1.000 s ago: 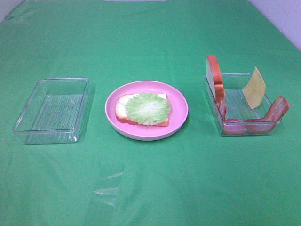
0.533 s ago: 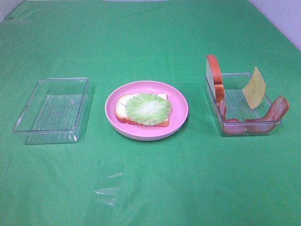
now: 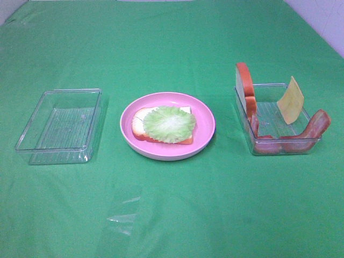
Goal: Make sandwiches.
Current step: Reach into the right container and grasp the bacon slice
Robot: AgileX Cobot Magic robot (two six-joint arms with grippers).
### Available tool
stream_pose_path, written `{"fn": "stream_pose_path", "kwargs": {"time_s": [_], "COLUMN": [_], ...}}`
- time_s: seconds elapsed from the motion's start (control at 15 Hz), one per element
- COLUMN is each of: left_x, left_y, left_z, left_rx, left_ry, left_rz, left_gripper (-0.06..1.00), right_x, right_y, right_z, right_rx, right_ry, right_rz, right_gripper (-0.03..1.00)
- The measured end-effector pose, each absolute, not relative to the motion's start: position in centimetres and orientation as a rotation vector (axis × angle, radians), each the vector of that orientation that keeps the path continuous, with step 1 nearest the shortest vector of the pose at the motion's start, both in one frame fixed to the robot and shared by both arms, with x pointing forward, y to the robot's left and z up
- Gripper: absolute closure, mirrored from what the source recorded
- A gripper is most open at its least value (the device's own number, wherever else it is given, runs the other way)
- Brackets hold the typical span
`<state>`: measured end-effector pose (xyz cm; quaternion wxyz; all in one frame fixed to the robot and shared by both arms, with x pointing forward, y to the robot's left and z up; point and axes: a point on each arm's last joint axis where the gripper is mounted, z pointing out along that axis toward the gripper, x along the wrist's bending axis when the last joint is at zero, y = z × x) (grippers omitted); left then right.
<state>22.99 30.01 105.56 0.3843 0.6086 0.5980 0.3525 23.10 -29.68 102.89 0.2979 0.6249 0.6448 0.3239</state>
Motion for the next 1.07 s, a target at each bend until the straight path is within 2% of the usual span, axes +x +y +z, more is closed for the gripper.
{"fn": "stream_pose_path", "kwargs": {"time_s": [0.2, 0.67, 1.07], "left_x": [23.0, 23.0, 23.0], "left_y": [30.0, 30.0, 30.0], "left_z": [105.6, 105.6, 105.6], "left_rx": [1.551, 1.551, 1.551], "left_ry": [1.524, 1.524, 1.524], "left_rz": [0.898, 0.898, 0.898], "left_gripper": [-0.05, -0.05, -0.05], "right_x": [23.4, 29.2, 36.9], "right_y": [-29.9, -29.8, -29.4], "right_z": [103.0, 103.7, 101.5], "right_rx": [1.669, 1.8, 2.077], "right_ry": [1.719, 1.788, 1.97], "right_rz": [0.82, 0.715, 0.422], "right_gripper": [0.03, 0.03, 0.03]}}
